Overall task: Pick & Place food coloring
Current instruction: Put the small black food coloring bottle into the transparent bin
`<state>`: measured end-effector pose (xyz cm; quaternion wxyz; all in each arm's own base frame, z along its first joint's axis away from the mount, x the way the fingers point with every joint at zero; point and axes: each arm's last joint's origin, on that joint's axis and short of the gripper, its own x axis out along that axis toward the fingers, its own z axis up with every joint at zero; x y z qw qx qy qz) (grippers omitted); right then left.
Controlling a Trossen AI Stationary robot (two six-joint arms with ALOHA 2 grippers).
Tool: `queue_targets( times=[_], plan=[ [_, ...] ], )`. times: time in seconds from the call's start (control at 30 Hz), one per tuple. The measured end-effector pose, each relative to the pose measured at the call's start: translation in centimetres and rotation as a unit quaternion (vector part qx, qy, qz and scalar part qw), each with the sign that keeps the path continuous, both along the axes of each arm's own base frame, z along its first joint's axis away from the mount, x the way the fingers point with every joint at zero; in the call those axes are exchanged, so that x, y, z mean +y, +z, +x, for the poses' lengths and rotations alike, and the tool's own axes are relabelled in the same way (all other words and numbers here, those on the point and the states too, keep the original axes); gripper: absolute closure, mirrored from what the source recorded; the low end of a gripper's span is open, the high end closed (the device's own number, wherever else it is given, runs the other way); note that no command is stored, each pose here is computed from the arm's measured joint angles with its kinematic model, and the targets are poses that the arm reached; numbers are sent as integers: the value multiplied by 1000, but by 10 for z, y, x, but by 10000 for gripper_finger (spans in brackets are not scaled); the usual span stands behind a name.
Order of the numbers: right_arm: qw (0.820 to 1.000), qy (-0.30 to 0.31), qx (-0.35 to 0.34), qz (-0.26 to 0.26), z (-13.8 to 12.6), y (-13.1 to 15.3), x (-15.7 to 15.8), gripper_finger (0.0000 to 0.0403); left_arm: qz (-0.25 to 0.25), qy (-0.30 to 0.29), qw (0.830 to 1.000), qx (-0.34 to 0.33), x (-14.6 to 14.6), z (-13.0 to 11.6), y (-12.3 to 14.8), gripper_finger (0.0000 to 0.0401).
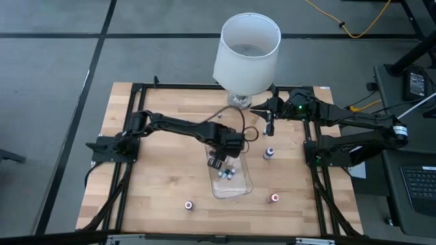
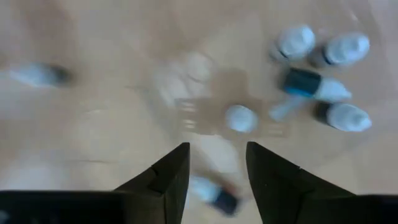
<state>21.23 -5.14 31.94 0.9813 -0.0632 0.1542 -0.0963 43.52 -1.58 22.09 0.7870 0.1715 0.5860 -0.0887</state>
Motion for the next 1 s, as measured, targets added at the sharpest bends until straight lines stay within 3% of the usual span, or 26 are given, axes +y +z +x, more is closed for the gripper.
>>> queue_targets(
  times=[0.17,0.33,0.47,0.63,0.8,1.0],
  plan=[
    [1000,-1,2,0,0,0,0,350,56,9,996,-61,22,-9,53,244],
    [1000,-2,1,3,0,0,0,350,55,114,986,-108,60,-36,98,244],
    [1000,-2,2,4,0,-1,0,350,37,195,976,-93,85,-62,116,244],
    [1000,-1,3,3,0,-1,0,350,25,232,971,-56,106,-79,107,247],
    [1000,-1,3,1,0,-1,0,350,-5,206,979,-13,115,-84,71,251],
    [1000,-2,3,3,0,-1,0,350,-25,174,984,-25,122,-82,34,247]
  ],
)
